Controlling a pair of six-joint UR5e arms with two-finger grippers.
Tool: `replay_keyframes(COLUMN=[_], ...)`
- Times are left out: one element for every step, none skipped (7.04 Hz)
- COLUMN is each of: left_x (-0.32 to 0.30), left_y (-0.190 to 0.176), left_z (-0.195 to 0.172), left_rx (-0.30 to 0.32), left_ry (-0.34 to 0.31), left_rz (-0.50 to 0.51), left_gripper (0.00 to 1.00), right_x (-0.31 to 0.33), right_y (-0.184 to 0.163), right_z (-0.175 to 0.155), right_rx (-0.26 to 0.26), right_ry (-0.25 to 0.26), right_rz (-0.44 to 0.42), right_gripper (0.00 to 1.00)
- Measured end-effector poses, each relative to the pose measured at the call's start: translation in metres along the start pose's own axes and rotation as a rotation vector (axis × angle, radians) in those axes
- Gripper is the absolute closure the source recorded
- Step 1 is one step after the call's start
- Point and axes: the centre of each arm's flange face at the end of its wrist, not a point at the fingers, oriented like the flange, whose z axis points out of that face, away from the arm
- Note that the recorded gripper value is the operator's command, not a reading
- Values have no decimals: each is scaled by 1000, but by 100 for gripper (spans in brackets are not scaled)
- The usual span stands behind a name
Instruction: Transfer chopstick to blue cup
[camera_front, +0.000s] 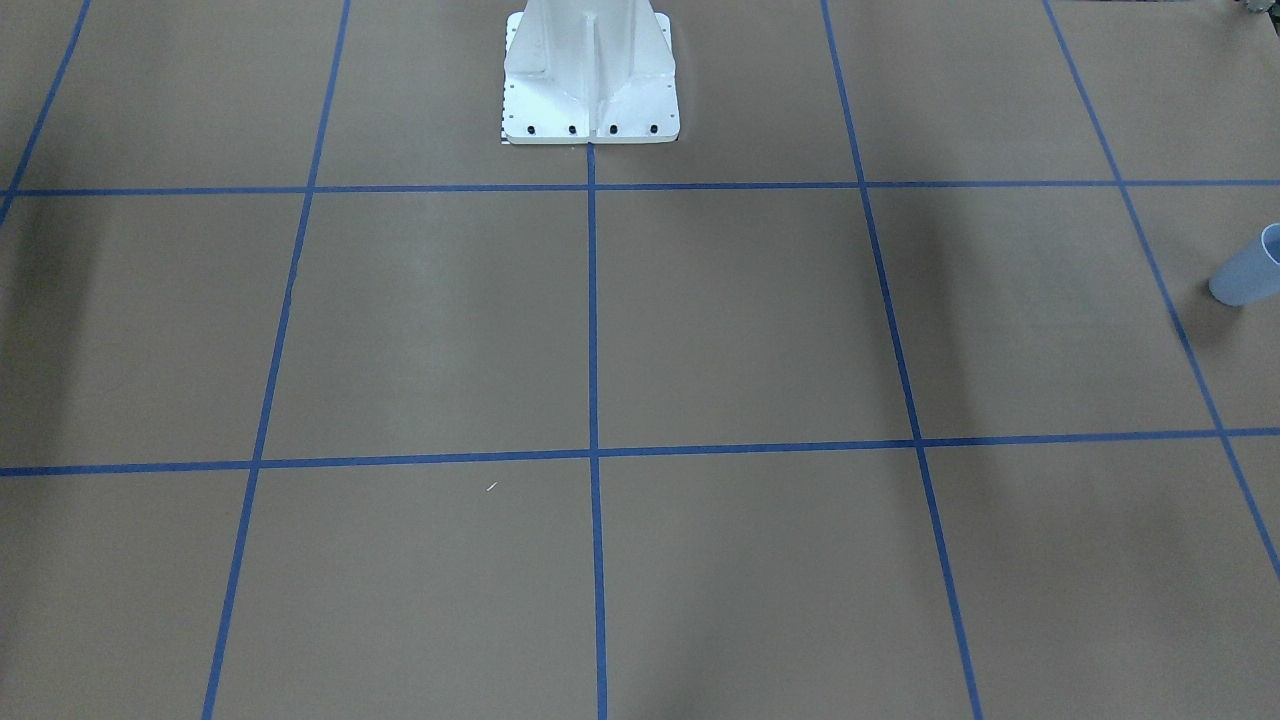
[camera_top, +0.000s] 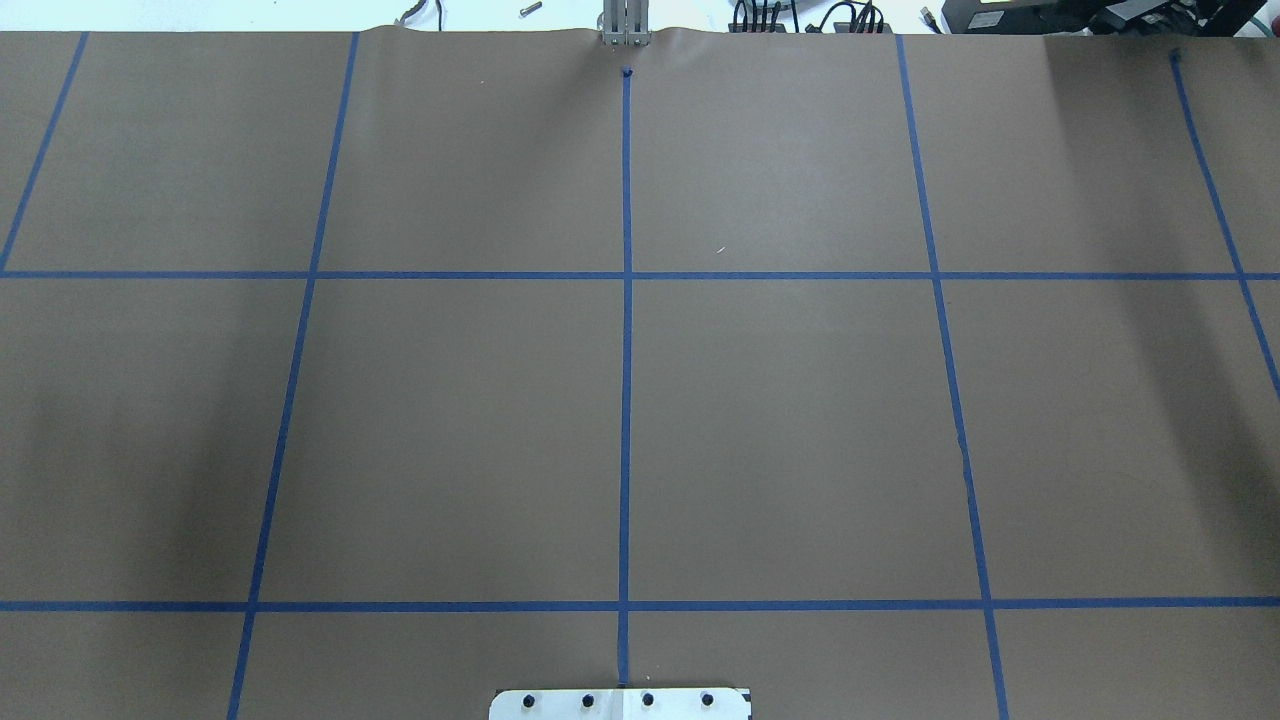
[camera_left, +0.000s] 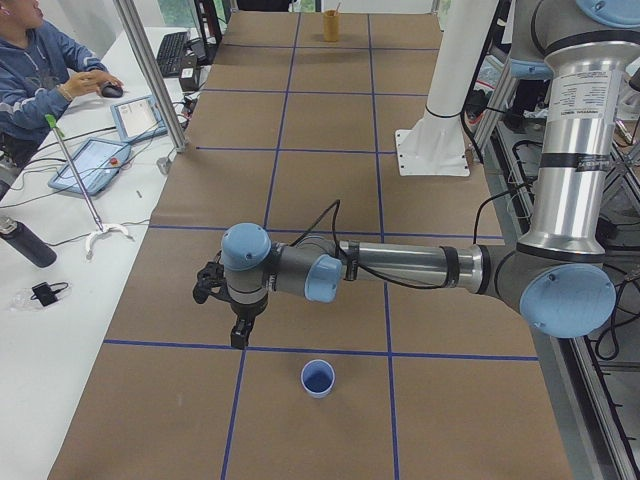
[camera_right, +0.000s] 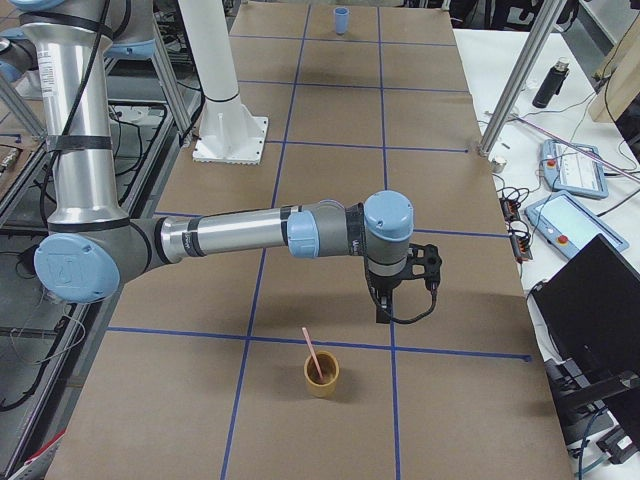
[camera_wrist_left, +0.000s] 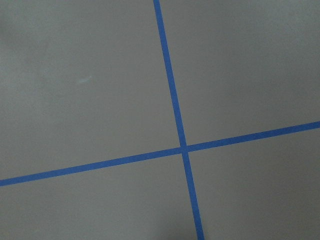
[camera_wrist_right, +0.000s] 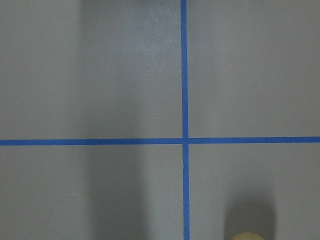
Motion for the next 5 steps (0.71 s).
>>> replay_keyframes(left_x=[3, 4, 5, 2, -4], left_y=[8, 22, 31, 41, 48], left_z=[-1, -2, -4, -2, 4], left_rx=[10, 32, 55, 71, 81], left_ry=[11, 14, 12, 11, 8], left_rz=[20, 61, 90, 105, 107], left_gripper=[2, 2, 2, 2, 2], right_x=[-5, -8, -8, -4, 0], right_y=[0, 1, 2, 5, 8], right_z=[6, 8, 10, 14, 19], right_rx=[-9, -13, -17, -26, -36], right_ry=[13, 17, 18, 19, 18], right_rz=[-13, -20, -19, -8, 1], right_gripper=[0, 0, 0, 0, 0])
